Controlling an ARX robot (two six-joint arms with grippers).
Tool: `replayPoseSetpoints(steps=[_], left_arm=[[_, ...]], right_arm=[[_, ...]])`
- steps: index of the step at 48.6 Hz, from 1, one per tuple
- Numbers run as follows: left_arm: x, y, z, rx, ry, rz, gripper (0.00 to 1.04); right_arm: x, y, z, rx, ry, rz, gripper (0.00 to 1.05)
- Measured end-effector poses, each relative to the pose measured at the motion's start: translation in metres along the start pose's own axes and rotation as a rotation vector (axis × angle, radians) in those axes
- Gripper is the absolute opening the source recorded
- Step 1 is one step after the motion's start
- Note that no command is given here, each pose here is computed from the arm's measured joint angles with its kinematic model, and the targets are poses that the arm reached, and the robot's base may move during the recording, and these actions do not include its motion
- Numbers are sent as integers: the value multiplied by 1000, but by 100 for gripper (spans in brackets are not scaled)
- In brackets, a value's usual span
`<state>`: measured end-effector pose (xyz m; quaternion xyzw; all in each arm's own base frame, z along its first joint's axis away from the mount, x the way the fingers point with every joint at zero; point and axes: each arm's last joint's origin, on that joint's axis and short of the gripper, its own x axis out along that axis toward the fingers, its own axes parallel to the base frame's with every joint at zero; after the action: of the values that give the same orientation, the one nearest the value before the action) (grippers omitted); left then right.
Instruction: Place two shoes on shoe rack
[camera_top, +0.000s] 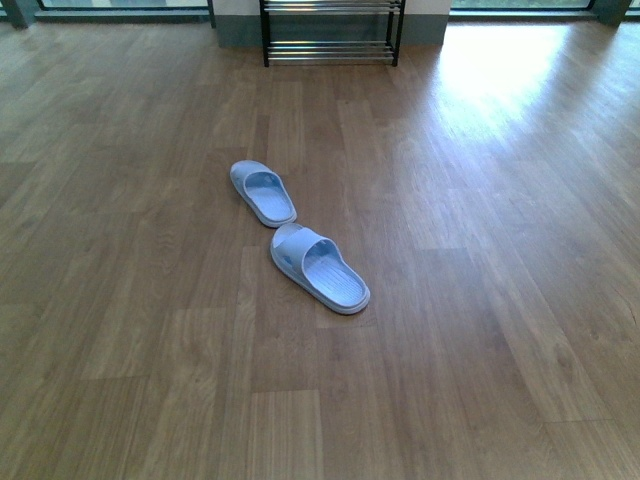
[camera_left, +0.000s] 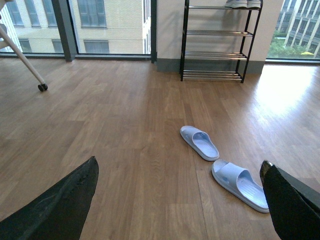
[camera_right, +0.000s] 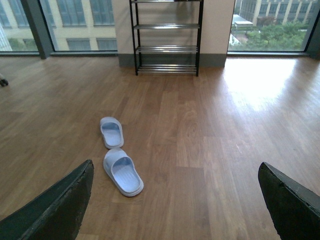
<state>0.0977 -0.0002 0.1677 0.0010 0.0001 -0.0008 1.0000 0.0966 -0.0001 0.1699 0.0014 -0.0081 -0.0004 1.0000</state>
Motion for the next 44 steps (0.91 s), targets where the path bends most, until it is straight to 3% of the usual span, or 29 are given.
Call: replayPoseSetpoints(steps=[44], left_arm=[[0,0,0,0,0,0,95]], right_arm=[[0,0,0,0,1,0,95]])
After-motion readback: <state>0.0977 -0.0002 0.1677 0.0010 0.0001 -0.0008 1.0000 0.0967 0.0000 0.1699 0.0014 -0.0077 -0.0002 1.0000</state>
